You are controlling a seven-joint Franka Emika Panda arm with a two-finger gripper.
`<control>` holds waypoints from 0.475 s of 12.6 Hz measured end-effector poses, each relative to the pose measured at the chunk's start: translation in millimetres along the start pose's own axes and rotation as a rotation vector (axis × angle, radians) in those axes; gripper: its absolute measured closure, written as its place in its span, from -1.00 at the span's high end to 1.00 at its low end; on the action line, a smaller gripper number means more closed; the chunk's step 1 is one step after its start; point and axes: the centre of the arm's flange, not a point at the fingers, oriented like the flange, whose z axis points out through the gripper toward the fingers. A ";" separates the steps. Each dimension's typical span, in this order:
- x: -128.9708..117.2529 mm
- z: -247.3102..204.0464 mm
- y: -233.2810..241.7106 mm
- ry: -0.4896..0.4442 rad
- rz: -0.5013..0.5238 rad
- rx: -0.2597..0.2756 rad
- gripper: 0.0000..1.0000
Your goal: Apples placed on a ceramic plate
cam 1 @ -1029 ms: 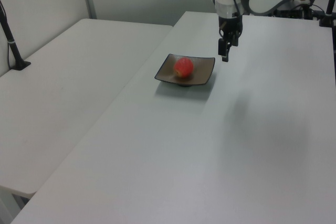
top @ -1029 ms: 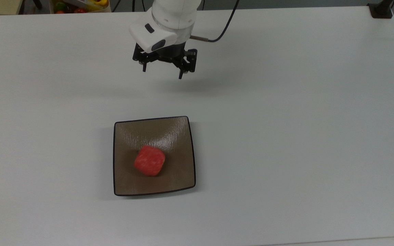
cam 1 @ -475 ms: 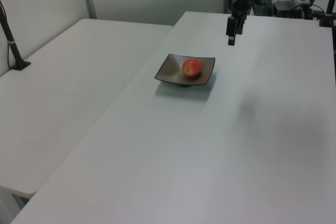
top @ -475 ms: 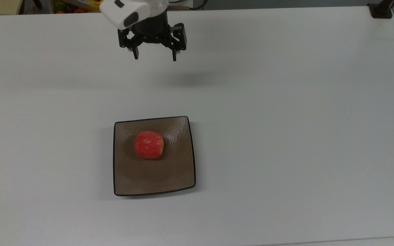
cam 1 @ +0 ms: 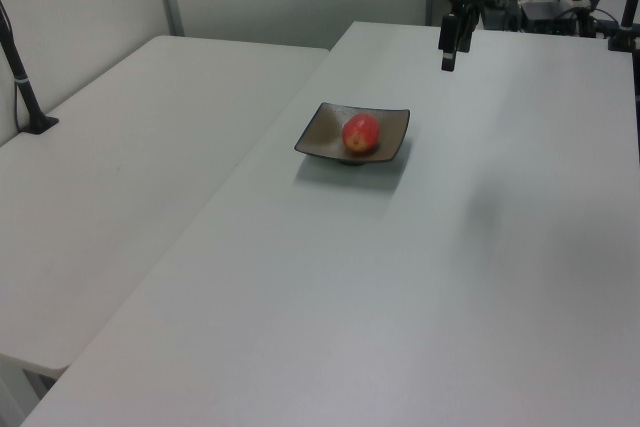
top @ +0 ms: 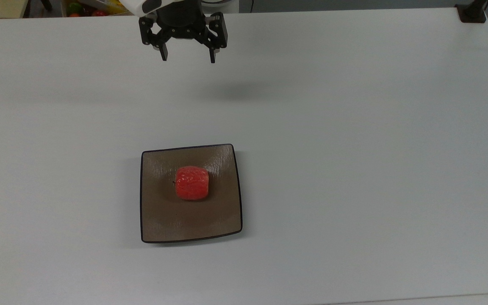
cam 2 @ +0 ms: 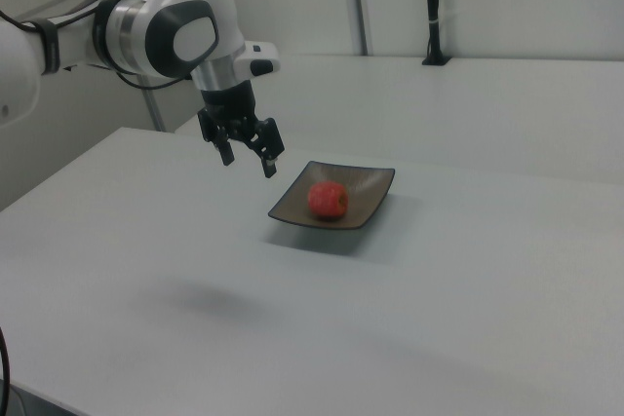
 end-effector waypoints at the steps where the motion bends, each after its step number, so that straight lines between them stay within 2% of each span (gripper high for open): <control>1: -1.2 -3.5 1.8 0.005 0.002 0.000 1.00; 4: -2.4 -7.1 3.8 0.011 0.004 0.000 1.00; 6: -2.9 -6.2 2.9 0.008 -0.007 -0.018 1.00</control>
